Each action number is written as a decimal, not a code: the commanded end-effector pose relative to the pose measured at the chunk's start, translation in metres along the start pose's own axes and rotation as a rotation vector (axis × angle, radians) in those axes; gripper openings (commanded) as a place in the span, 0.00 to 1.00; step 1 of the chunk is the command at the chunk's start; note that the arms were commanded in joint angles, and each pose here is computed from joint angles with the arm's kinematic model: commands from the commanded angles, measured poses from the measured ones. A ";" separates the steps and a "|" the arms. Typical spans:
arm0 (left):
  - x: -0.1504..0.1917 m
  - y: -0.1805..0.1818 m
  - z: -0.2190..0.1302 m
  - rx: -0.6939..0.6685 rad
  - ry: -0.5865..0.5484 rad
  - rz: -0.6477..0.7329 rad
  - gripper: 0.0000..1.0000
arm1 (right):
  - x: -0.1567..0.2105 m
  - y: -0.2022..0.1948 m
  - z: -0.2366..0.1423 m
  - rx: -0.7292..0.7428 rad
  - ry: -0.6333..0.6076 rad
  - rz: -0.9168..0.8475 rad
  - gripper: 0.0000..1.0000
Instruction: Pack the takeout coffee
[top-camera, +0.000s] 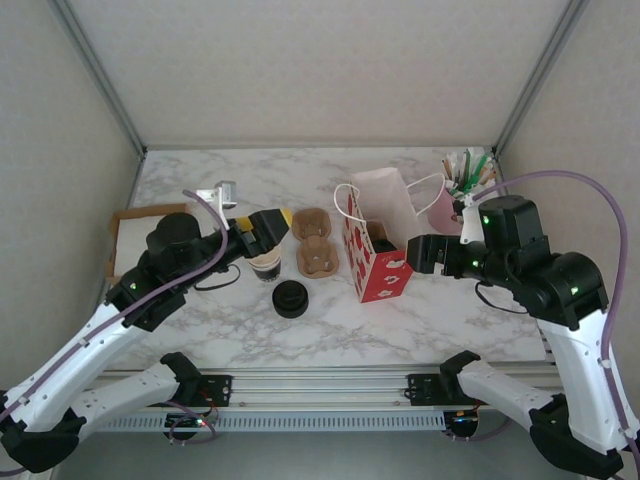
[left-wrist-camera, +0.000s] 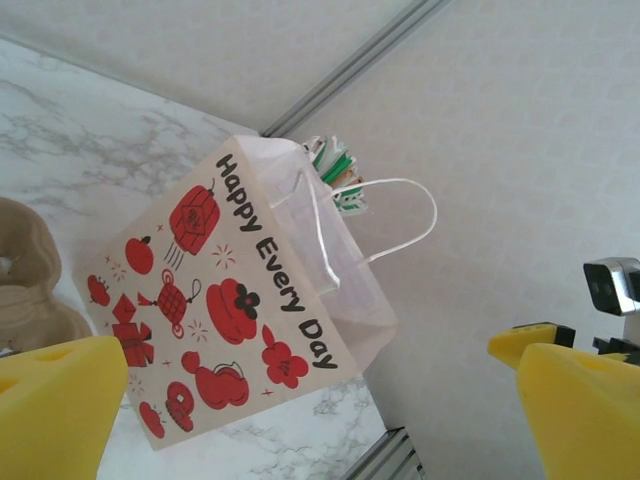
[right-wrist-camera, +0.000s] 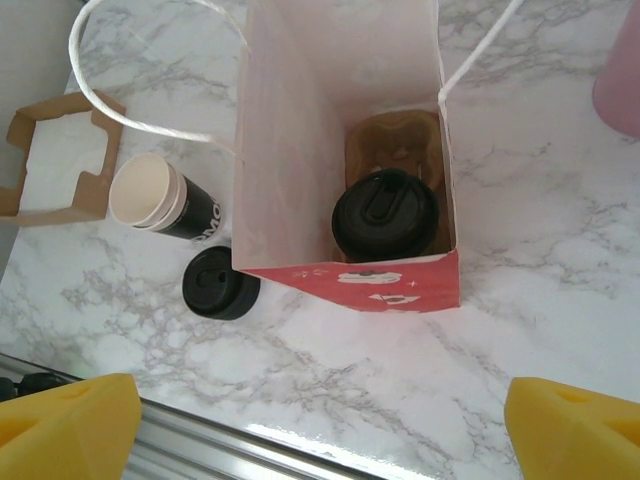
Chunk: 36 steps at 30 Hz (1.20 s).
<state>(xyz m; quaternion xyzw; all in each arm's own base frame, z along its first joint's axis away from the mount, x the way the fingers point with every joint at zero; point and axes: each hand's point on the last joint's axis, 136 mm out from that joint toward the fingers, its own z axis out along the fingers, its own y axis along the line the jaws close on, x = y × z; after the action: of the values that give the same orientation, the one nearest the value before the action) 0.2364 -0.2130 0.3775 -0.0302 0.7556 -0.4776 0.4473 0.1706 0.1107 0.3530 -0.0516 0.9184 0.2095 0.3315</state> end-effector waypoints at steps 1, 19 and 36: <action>0.006 0.011 -0.005 -0.033 -0.003 -0.006 1.00 | 0.009 0.001 0.002 -0.021 0.012 0.018 0.96; 0.036 0.064 -0.016 -0.155 -0.001 -0.029 1.00 | 0.060 -0.013 0.018 -0.069 0.050 0.075 0.99; 0.055 0.112 0.000 -0.350 0.063 -0.017 0.99 | 0.066 -0.022 0.042 -0.054 0.031 0.144 0.99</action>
<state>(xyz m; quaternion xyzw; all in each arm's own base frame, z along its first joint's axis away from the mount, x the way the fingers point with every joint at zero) 0.2415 -0.1862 0.2674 -0.0859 0.8313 -0.3693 0.4065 0.1425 0.1101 0.2739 -0.0162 0.9238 0.2506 0.2890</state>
